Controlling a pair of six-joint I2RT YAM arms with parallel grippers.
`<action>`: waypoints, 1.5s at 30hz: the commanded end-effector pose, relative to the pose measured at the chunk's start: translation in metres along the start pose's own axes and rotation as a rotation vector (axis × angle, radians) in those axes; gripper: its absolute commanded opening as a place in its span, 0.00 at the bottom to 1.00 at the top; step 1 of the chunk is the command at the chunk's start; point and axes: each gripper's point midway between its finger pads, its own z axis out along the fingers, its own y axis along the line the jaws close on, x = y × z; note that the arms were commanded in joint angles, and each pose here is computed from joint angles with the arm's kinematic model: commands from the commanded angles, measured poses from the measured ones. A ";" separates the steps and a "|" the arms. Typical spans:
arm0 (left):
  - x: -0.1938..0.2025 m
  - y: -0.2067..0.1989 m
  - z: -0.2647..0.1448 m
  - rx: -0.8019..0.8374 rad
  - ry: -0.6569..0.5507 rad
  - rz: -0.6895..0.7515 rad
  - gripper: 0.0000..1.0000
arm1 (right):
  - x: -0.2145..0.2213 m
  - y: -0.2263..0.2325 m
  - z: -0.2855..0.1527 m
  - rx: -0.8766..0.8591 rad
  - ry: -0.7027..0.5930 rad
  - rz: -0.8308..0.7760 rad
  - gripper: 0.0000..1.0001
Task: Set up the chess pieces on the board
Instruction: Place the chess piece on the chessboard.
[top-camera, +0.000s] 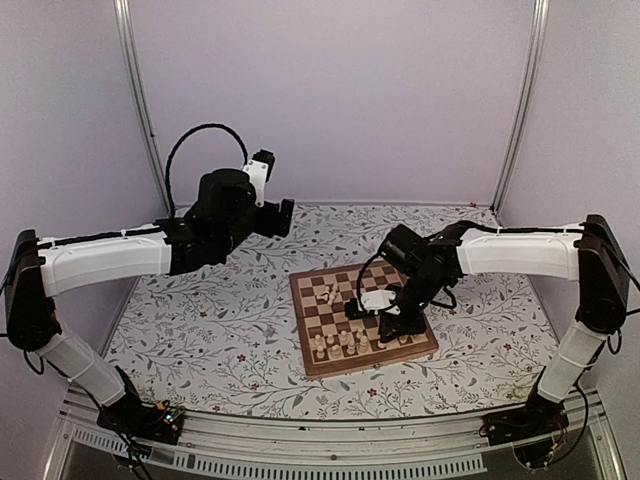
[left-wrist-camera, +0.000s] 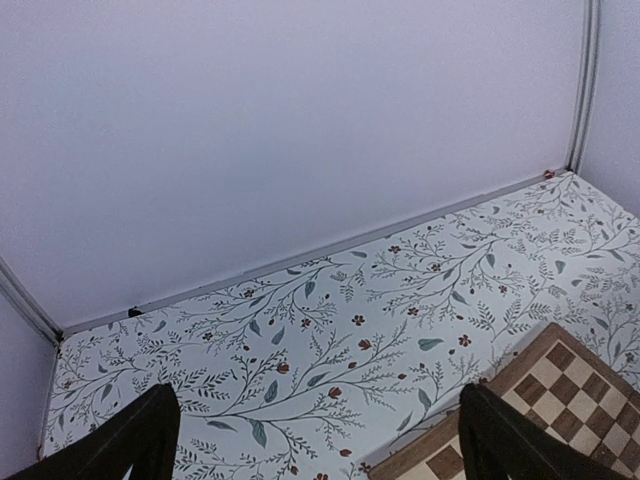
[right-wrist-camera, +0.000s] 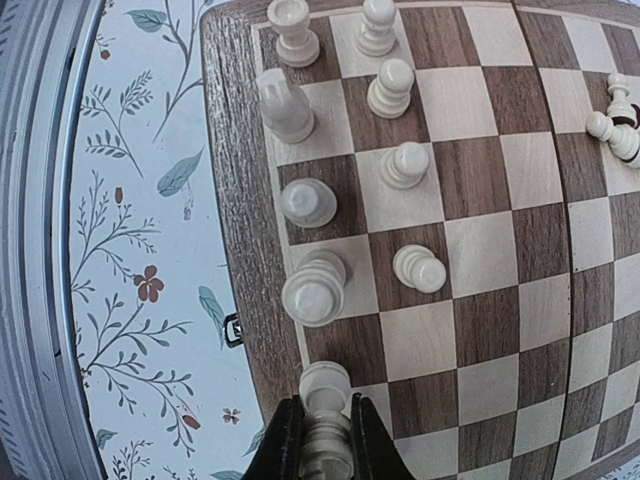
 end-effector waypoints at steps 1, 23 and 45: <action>-0.016 0.005 -0.006 -0.002 -0.041 -0.031 0.99 | -0.006 -0.004 0.005 0.014 0.009 -0.005 0.10; -0.006 -0.005 0.001 0.031 -0.001 -0.013 0.99 | -0.012 -0.010 0.015 0.039 0.016 -0.001 0.25; 0.100 -0.102 0.009 0.425 0.529 0.119 0.64 | -0.023 -0.071 -0.137 0.421 -0.253 0.040 0.56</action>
